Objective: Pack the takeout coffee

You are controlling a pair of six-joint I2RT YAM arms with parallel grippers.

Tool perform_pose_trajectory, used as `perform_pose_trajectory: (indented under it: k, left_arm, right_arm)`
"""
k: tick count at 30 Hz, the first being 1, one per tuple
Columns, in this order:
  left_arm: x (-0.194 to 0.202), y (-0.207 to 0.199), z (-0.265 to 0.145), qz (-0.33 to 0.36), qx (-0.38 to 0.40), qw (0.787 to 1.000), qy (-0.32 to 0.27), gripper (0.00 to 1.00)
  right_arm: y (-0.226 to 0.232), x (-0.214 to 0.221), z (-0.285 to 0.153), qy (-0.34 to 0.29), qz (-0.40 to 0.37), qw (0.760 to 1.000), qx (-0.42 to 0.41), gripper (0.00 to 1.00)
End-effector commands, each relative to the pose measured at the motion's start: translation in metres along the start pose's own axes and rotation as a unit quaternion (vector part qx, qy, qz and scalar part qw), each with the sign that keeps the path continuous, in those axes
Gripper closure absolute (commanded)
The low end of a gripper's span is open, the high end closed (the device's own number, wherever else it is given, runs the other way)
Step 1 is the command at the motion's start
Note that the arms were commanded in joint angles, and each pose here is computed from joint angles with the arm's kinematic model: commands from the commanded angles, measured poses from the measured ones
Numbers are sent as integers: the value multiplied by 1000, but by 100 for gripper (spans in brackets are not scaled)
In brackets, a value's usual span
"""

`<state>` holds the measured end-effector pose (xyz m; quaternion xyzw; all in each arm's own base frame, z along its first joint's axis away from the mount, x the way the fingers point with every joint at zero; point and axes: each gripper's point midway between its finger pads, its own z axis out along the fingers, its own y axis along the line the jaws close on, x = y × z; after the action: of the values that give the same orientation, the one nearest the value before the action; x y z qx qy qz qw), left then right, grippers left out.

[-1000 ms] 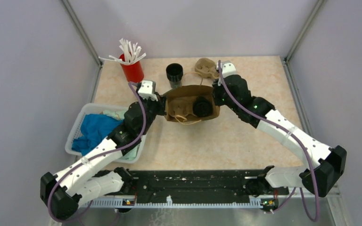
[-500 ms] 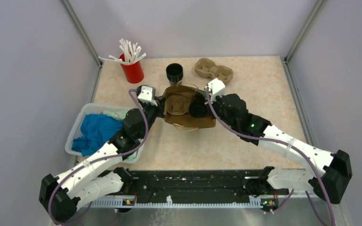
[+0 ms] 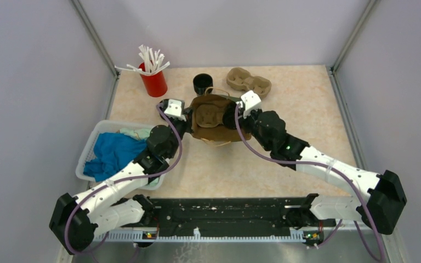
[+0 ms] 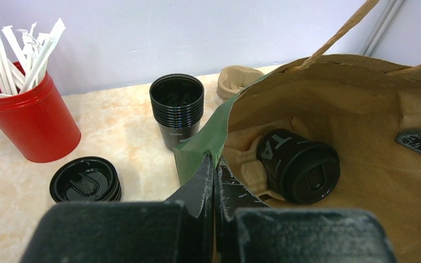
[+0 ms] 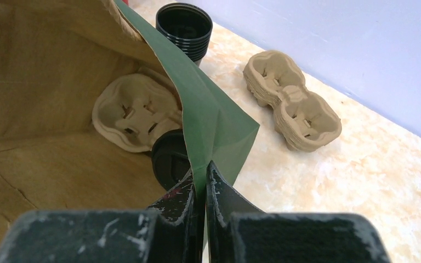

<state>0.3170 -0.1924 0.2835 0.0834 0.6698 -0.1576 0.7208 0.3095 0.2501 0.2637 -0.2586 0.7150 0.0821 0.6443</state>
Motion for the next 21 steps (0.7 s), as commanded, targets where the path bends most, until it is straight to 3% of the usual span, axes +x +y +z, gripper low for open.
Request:
perform_pose_trajectory:
  k: [1,9,13,15,19,21]
  left_arm:
    - [-16,-5,3,-25,9,999,-30,100]
    - [-6,-10,1,-58,12,998,13,100]
    - [7,-15,-4,-65,28,997,29,100]
    - [13,-17,-6,-64,35,997,36,100]
    - [25,-22,-7,-54,50,995,61,100]
    - [30,-22,-7,-53,48,995,74,100]
  right_arm:
    - [-3,-22,1,-42,16,999,8,97]
    - [-6,-11,-2,-2,30,999,17,96]
    - [-4,6,-6,33,28,999,16,90]
    - [-4,16,-11,65,26,997,12,82]
    - [-6,18,-31,119,44,992,6,52]
    - [-6,17,-47,148,62,987,-5,41]
